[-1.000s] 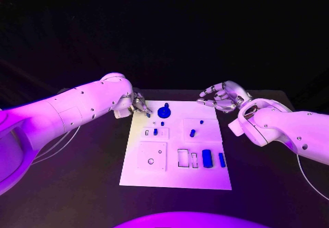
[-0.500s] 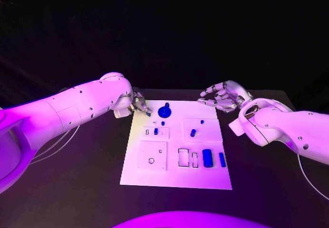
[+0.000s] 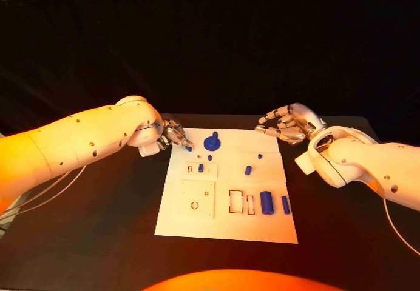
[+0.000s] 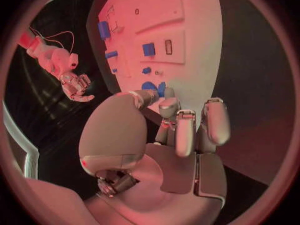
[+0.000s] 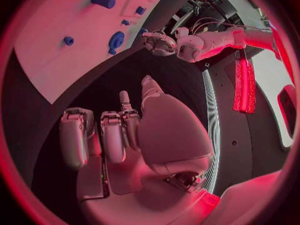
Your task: Assemble the parts on the task board
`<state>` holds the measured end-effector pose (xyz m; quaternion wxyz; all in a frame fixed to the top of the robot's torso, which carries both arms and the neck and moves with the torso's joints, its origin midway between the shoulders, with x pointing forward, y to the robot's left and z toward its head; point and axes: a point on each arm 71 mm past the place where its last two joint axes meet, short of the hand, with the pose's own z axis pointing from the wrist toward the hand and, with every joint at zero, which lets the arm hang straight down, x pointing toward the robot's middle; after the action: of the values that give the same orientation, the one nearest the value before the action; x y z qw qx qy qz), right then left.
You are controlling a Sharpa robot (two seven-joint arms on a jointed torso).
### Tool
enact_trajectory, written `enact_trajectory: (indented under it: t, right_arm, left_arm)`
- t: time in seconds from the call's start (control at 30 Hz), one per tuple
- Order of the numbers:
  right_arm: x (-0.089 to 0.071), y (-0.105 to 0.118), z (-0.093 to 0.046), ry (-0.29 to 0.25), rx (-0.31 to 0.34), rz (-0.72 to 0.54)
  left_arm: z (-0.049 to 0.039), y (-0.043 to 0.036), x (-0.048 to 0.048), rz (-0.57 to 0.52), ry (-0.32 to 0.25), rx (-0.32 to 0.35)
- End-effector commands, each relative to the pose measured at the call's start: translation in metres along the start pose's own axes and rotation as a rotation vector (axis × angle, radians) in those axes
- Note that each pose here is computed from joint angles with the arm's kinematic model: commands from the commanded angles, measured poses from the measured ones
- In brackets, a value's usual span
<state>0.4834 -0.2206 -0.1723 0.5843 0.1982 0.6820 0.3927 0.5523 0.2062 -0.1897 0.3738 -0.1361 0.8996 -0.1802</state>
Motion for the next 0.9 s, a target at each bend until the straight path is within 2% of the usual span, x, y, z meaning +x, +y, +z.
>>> enact_trajectory:
  t: [0.03,0.13,0.33,0.67,0.9]
  right_arm:
    - [0.000,-0.001,-0.001,0.012,-0.005,-0.003]
    - [0.000,-0.001,-0.001,0.013,-0.003,-0.003]
    - [0.001,-0.004,-0.002,0.014,0.003,-0.002]
    - [0.002,-0.006,-0.003,0.015,0.008,-0.002]
    - [0.002,-0.007,-0.003,0.015,0.009,-0.001]
  left_arm:
    - [-0.0077,-0.0043,0.0035,-0.047,-0.020,0.052]
    - [-0.0135,-0.0042,0.0065,-0.034,-0.029,0.071]
    - [-0.0233,-0.0039,0.0184,0.024,-0.051,0.105]
    - [-0.0274,-0.0049,0.0361,0.120,-0.057,0.123]
    - [-0.0248,-0.0005,0.0438,0.161,-0.071,0.103]
